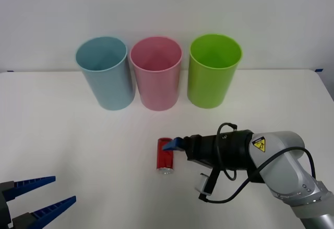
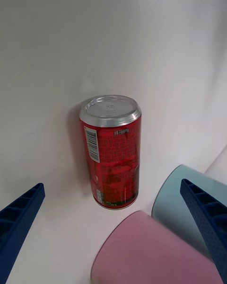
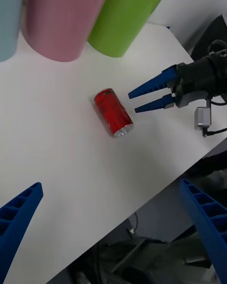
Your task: Put cans in the blue bin and PET bottles in the pink bin and trash in the green bin.
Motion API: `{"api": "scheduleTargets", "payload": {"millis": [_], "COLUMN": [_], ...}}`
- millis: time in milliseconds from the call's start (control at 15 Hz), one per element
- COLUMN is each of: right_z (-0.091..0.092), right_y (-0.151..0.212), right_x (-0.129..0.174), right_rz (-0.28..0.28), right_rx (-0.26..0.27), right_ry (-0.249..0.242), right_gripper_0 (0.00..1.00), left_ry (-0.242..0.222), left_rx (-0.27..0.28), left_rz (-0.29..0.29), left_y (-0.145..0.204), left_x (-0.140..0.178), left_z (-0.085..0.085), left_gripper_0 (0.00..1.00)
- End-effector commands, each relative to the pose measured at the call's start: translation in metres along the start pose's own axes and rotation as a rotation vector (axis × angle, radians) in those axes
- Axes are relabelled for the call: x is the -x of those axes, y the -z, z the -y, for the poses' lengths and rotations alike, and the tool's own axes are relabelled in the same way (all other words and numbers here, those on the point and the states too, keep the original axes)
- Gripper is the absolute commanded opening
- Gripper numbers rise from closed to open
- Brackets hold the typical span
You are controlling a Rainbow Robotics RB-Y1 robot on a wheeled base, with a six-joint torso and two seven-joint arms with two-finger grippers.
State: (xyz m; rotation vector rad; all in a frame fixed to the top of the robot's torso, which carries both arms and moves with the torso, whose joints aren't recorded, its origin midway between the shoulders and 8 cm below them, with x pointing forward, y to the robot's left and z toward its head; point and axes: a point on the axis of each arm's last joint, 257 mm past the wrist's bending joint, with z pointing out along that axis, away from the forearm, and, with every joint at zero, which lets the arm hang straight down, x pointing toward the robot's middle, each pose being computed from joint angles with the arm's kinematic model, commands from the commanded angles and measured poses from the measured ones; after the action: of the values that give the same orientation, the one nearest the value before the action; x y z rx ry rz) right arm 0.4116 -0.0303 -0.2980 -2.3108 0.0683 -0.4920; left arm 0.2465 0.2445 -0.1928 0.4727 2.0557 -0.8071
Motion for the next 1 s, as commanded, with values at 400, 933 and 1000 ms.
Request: {"api": "scheduleTargets", "payload": {"millis": [400,933,1000], "right_z": [0.000,0.000,0.000], "right_y": [0.000,0.000,0.000], "right_x": [0.000,0.000,0.000], "right_rz": [0.000,0.000,0.000], "right_rx": [0.000,0.000,0.000], "right_ry": [0.000,0.000,0.000], "right_gripper_0": [1.00,1.00,1.00], "left_ry": [-0.055,-0.167,-0.175], "left_rx": [-0.001,-0.023,-0.026], "left_rz": [0.028,0.087,0.088], "left_y": [0.021,0.035,0.036], "left_x": [-0.005,-0.014,-0.013], "left_z": [0.004,0.005,0.005], "left_gripper_0": [1.00,1.00,1.00]}}
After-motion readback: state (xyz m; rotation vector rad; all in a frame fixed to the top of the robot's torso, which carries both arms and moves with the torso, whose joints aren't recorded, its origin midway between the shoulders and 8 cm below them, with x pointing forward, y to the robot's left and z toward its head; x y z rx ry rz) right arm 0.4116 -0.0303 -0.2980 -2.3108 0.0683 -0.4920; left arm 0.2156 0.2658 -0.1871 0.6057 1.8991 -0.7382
